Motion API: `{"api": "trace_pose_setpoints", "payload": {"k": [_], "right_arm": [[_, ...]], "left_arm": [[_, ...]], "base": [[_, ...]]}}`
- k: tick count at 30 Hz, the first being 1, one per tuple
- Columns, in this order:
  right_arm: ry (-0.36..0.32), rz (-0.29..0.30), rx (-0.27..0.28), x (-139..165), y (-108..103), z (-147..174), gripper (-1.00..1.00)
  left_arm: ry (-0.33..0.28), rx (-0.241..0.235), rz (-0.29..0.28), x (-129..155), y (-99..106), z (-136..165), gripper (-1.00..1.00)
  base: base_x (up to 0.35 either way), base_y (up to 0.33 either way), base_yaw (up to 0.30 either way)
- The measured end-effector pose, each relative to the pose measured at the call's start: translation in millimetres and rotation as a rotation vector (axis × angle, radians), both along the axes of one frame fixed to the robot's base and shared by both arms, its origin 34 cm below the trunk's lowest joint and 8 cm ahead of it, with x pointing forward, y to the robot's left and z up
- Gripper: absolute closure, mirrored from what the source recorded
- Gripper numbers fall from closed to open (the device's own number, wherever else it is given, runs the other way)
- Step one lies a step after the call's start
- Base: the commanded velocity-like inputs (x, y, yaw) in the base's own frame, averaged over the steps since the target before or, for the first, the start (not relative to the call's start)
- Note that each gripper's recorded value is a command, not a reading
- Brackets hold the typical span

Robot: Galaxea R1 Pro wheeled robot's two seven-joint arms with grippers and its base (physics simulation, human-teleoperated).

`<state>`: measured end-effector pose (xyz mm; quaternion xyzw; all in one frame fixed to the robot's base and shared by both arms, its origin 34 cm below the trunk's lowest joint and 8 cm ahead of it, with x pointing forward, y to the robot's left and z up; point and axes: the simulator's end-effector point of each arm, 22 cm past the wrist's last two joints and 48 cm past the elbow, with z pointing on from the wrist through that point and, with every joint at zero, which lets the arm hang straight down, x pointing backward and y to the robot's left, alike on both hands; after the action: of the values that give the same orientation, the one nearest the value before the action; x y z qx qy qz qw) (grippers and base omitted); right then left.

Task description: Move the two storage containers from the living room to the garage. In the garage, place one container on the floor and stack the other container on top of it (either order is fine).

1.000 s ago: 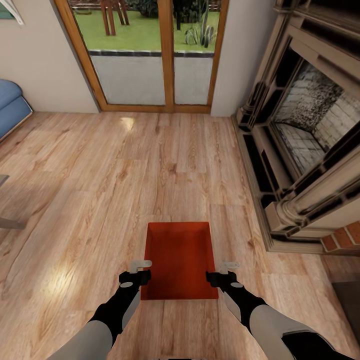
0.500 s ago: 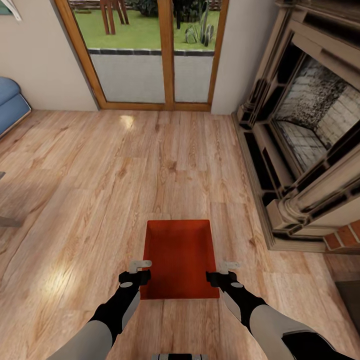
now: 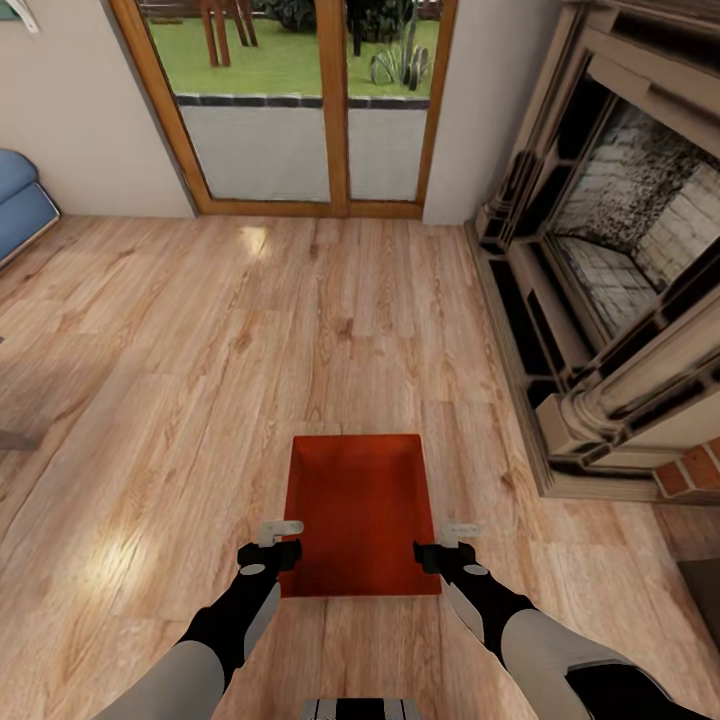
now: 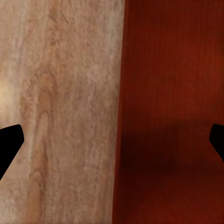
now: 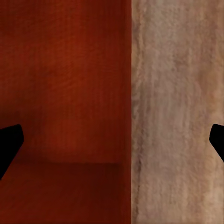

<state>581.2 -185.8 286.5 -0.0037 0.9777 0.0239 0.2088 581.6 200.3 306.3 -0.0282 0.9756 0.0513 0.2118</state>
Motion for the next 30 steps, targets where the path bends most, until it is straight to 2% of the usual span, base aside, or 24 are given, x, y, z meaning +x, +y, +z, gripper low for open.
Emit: {"api": "trace_pose_setpoints", "payload": {"k": [10, 30], "right_arm": [[-0.001, 0.004, -0.001, -1, 0, -4, -1.00], [-0.001, 0.004, -0.004, -8, -2, -46, -1.00]], "left_arm": [[0.000, -0.002, 0.003, -1, 0, -4, -1.00], [0.000, -0.001, 0.003, -8, 0, -46, -1.00]], "base": [[0.000, 0.000, 0.000], [0.000, 0.000, 0.000]]}}
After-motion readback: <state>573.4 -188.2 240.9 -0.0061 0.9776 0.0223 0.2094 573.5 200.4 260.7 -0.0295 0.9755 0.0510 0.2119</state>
